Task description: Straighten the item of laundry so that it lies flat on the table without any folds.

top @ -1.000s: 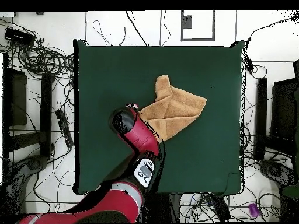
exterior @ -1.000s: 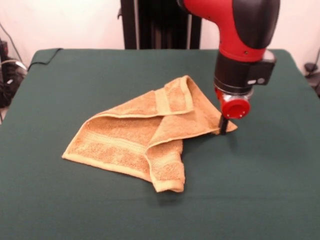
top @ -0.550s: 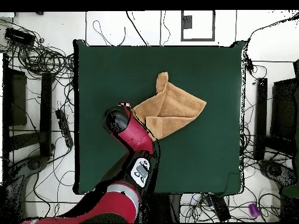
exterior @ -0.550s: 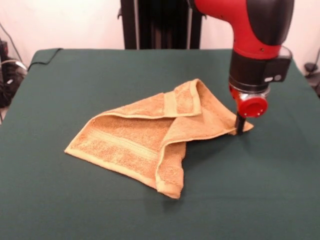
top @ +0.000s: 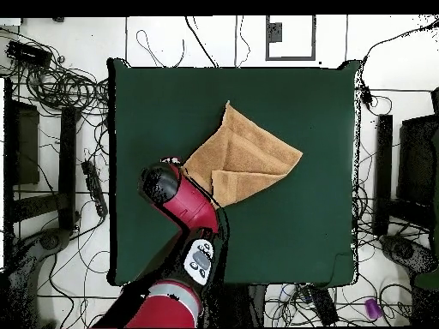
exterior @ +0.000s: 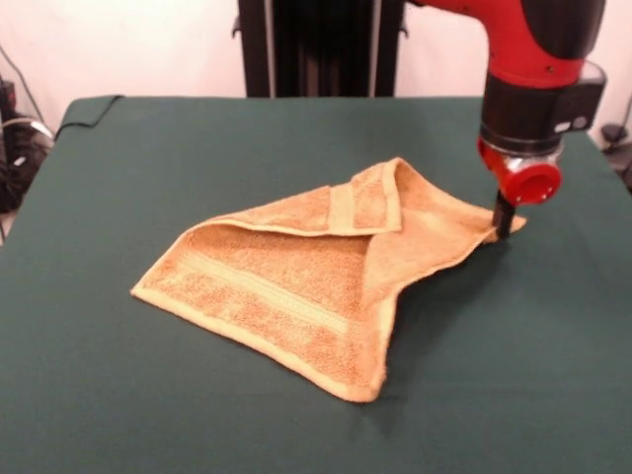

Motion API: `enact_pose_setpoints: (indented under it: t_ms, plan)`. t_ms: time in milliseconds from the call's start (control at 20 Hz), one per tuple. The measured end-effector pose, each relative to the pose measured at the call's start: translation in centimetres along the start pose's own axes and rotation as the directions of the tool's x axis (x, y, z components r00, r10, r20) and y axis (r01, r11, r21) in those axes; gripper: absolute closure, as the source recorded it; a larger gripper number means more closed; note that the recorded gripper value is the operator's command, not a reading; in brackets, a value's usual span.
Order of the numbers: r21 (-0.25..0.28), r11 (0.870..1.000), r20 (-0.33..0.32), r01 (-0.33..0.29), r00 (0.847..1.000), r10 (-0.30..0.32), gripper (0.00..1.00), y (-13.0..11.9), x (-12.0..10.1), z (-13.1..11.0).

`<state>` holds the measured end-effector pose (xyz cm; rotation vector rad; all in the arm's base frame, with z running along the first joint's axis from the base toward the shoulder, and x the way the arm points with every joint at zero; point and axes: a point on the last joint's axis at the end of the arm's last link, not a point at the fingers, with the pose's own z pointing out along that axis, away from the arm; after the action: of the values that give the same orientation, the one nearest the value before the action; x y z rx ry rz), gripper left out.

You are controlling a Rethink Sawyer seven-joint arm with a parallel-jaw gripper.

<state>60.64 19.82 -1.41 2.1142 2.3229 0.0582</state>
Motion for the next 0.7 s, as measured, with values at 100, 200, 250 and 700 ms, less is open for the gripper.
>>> enact_pose_setpoints:
  t_ms: [100, 200, 250, 700]
  plan:
    - [0.016, 1.0, -0.015, 0.012, 1.0, -0.012, 1.0, -0.7, 0.3, -0.8]
    - [0.025, 1.0, -0.023, 0.018, 1.0, -0.018, 1.0, -1.0, 0.5, -1.3]
    - [0.028, 0.999, -0.027, 0.021, 0.999, -0.02, 1.0, -1.2, 0.6, -1.6]
    - [0.029, 0.999, -0.039, 0.031, 0.999, -0.03, 1.0, -2.0, 0.5, -3.9]
